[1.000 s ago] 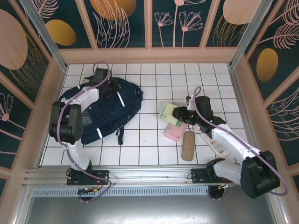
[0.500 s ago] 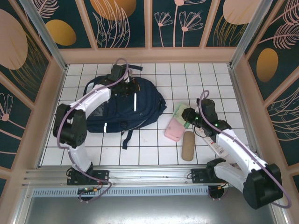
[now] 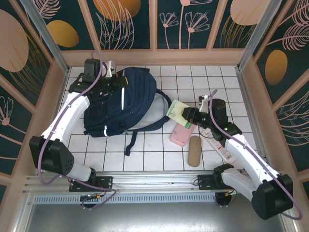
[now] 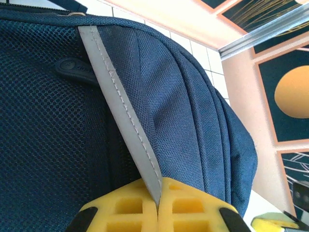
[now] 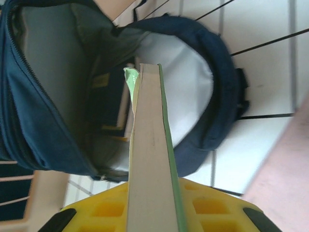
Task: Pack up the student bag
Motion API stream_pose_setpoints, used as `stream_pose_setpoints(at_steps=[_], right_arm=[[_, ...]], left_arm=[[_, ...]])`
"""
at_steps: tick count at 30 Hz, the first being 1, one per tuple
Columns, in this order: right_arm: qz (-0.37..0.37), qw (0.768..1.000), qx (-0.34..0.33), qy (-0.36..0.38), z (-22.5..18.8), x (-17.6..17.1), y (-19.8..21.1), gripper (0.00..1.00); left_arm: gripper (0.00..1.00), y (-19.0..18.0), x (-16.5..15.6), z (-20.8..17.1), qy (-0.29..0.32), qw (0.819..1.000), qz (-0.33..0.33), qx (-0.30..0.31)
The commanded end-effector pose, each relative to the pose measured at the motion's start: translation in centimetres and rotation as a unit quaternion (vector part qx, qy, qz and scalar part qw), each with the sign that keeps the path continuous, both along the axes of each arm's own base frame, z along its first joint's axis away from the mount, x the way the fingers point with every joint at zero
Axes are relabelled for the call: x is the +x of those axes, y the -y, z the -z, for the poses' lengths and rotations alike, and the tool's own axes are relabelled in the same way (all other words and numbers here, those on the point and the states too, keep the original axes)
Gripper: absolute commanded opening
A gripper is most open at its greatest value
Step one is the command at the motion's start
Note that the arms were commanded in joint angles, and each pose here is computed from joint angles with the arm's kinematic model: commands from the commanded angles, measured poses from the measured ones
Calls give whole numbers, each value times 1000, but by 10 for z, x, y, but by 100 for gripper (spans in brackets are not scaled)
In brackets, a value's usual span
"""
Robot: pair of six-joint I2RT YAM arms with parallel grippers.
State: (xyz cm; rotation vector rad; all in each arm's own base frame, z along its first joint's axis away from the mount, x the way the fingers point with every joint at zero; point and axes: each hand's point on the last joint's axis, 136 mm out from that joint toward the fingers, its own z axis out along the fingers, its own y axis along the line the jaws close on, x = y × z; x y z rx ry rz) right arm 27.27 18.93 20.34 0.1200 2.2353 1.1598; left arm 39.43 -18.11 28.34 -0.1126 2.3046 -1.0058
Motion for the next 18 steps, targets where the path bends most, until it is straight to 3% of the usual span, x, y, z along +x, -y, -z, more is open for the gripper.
stream_pose_setpoints(at_steps=[1,11,18], right_arm=[[-80,993,83,22,-38,0,-30,0],[-170,971,160,-47,-36,28,-81,0],[-189,963,171,-85,-19,46,-148,0]], left_arm=[[0,11,-19,-71,98,993,51,-36],[0,8,-41,-91,120,988,74,-56],[0,8,-43,-97,124,987,77,-66]])
